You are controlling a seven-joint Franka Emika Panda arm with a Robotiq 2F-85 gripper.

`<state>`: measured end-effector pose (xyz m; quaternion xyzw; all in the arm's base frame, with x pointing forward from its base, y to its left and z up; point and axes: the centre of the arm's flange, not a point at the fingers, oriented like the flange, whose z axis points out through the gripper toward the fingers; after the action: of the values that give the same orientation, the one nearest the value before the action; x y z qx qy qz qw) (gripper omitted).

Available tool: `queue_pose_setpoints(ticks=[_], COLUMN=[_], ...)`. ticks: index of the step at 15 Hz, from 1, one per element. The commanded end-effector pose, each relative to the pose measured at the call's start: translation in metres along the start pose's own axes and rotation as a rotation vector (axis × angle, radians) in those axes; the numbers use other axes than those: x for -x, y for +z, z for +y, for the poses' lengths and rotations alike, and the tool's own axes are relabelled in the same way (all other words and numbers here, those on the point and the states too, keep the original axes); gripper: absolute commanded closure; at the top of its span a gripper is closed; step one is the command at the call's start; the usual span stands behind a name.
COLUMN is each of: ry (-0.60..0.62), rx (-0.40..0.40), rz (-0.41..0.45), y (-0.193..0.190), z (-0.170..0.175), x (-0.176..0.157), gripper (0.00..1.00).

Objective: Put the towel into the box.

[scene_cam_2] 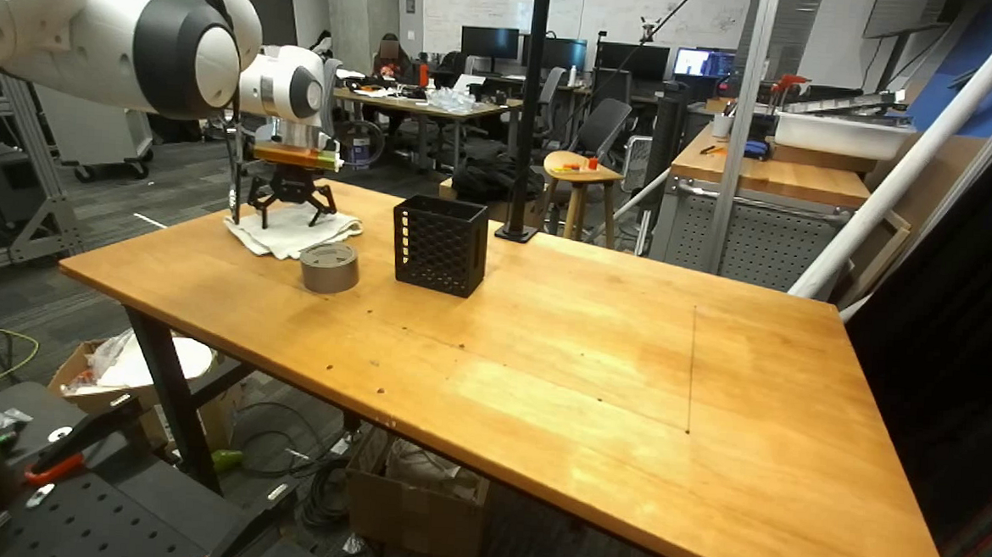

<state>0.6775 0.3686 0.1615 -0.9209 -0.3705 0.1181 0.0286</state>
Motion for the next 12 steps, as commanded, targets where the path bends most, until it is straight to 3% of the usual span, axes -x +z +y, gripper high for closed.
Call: queue_pose_setpoints(ticks=[1,10,12], ry=[0.022,0.047,0.044], rx=[-0.056,-0.119,-0.121], rz=[0.042,0.023,0.013], y=[0.005,-0.011,-0.019], z=[0.011,-0.008,-0.01], x=[-0.02,-0.002,0.002], gripper=[0.28,0.95,0.99])
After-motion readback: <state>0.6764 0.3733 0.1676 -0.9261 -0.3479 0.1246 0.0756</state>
